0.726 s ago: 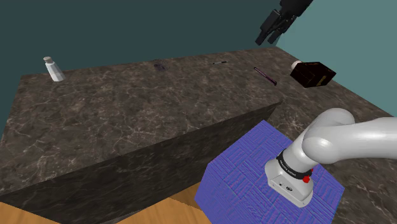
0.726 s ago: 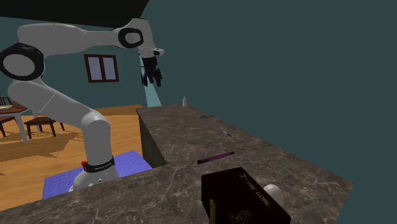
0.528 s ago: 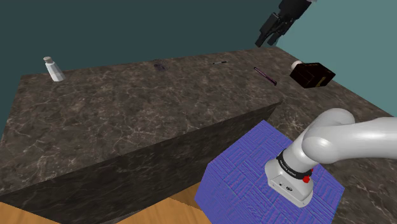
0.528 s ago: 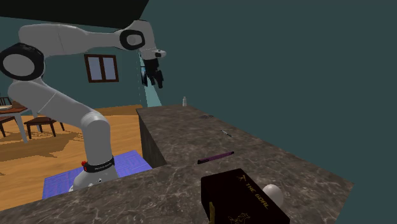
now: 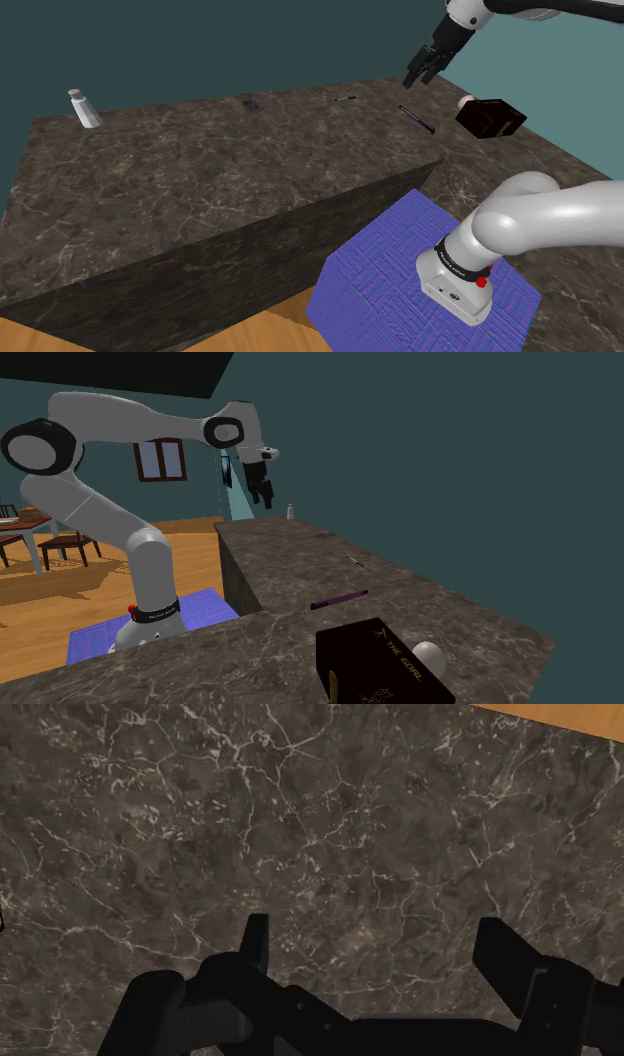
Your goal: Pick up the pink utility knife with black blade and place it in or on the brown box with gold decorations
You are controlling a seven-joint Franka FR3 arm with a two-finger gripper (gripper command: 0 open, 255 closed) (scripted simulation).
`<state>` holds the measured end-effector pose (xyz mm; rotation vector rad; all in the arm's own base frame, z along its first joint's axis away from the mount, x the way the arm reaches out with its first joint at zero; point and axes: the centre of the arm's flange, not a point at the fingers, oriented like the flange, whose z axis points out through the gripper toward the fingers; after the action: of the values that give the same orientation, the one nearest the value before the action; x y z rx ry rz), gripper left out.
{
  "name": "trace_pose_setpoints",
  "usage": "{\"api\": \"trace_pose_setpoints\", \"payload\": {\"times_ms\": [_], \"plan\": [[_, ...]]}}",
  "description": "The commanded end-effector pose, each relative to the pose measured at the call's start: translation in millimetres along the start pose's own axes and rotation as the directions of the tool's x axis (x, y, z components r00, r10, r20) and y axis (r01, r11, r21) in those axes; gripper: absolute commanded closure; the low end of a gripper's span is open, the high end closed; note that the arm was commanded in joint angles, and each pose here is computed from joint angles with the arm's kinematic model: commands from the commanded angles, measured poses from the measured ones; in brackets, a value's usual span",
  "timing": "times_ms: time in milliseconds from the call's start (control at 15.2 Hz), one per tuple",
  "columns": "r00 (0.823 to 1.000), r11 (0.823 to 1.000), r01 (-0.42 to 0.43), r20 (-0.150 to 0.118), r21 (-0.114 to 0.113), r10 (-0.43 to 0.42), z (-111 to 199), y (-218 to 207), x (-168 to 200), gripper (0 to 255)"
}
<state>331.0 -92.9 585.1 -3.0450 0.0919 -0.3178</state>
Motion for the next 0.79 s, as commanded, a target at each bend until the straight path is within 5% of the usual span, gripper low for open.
{"api": "trace_pose_setpoints", "payload": {"times_ms": [0, 726], "plan": [[1.0, 1.0, -0.011, 0.006, -0.013, 0.011, 16, 19, 2, 0], [0.997, 0.994, -0.072, 0.036, -0.085, 0.075, 90, 133, 13, 0]]}}
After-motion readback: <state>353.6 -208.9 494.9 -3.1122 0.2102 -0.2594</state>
